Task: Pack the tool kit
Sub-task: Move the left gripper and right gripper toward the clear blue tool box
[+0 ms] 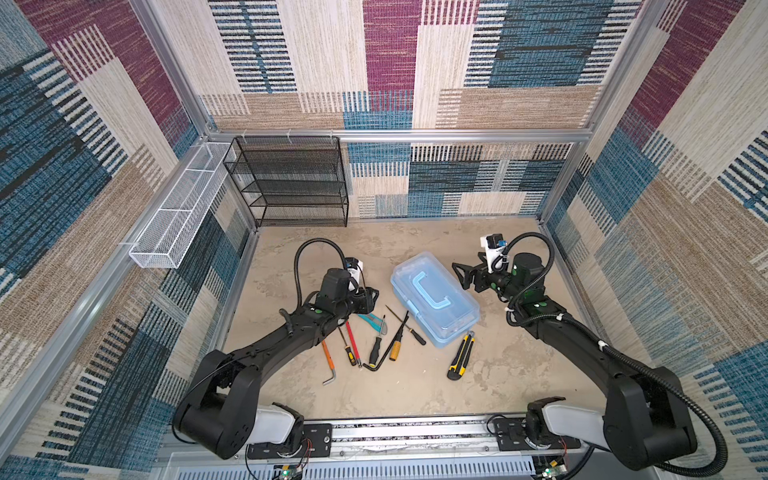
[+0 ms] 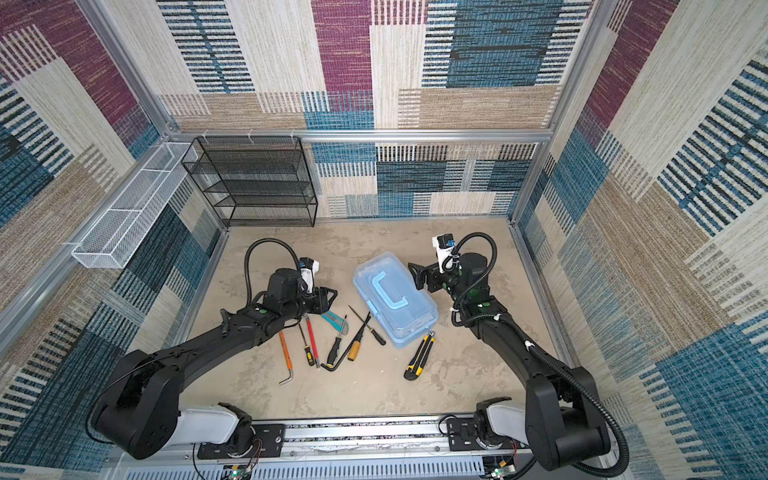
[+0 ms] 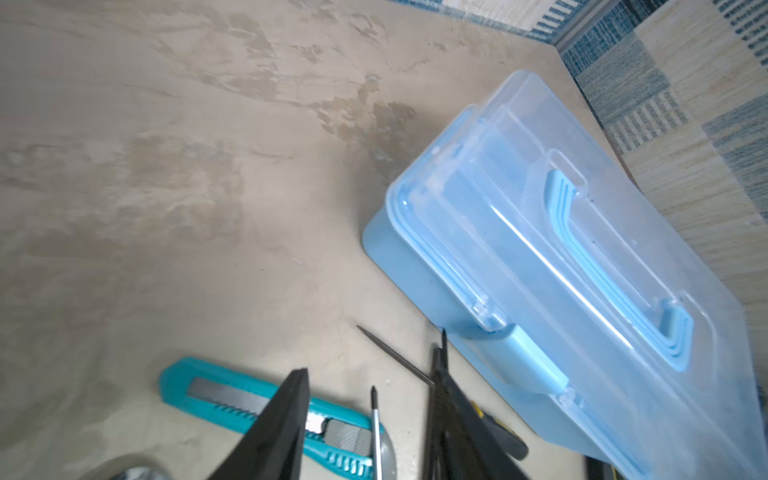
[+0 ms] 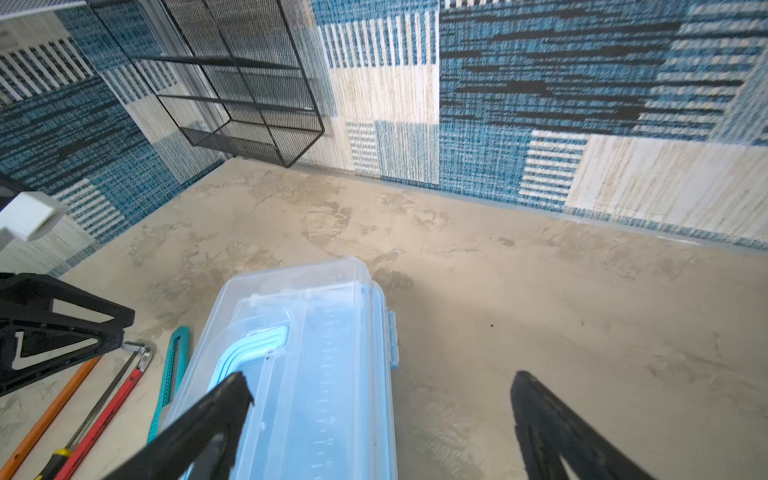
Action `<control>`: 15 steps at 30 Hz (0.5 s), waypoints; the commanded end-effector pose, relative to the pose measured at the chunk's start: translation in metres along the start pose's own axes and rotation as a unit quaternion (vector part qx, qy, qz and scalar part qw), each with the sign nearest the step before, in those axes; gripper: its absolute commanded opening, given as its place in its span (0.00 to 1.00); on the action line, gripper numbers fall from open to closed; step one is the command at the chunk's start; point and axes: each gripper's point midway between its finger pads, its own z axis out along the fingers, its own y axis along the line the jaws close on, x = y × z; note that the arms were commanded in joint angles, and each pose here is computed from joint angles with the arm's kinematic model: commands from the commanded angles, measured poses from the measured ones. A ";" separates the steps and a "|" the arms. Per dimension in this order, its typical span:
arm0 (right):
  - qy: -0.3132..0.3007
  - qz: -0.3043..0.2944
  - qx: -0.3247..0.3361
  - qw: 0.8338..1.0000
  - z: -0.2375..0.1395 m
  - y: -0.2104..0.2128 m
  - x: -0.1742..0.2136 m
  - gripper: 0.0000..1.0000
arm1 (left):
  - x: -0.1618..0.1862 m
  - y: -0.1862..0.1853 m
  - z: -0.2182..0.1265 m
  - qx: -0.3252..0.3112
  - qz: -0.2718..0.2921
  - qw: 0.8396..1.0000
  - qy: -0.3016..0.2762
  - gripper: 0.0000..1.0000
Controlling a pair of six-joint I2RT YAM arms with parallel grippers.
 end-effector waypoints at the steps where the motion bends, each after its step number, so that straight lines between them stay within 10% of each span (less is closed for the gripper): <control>1: 0.026 -0.004 0.008 1.000 0.000 0.000 0.012 0.99 | 0.007 -0.028 0.014 0.050 -0.010 0.998 0.034 0.50; 15: 0.076 0.000 0.014 0.997 0.008 -0.002 0.041 1.00 | 0.036 -0.080 0.060 0.115 -0.020 0.987 0.114 0.46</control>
